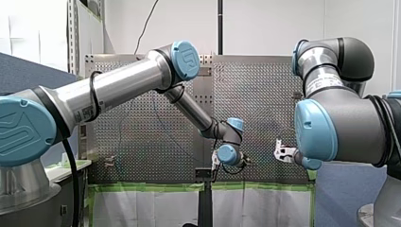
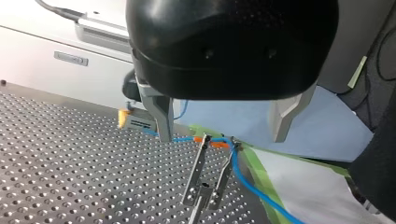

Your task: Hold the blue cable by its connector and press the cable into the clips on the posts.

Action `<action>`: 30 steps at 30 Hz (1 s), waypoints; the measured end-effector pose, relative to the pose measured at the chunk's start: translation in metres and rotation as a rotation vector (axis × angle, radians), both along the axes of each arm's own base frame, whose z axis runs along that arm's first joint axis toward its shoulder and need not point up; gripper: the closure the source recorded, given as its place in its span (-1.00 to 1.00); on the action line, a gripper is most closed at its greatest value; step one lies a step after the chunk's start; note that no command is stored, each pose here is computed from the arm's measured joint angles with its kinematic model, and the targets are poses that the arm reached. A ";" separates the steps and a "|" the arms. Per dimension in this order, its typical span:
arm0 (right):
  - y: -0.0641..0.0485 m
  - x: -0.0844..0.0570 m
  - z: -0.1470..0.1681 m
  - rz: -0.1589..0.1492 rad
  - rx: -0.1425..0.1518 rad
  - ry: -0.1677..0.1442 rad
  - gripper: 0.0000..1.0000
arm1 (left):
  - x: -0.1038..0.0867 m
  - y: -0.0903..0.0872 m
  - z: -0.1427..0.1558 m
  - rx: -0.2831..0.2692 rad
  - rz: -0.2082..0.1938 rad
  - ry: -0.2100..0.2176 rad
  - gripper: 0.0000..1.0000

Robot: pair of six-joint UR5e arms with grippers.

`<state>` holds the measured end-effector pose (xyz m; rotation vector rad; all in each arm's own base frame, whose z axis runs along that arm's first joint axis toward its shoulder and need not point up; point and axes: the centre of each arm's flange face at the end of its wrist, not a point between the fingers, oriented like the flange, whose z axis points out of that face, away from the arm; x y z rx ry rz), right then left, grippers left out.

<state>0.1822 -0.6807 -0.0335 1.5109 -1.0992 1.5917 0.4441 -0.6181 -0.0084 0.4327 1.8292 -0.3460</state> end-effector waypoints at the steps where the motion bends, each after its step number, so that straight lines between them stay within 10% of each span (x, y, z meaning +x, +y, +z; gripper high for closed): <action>1: 0.000 0.000 -0.001 0.000 0.001 0.000 1.00 | 0.000 0.000 0.000 -0.001 0.002 -0.002 -1.00; 30: -0.001 -0.006 -0.003 -0.010 0.002 -0.001 1.00 | -0.001 0.000 0.001 0.010 0.036 -0.020 -1.00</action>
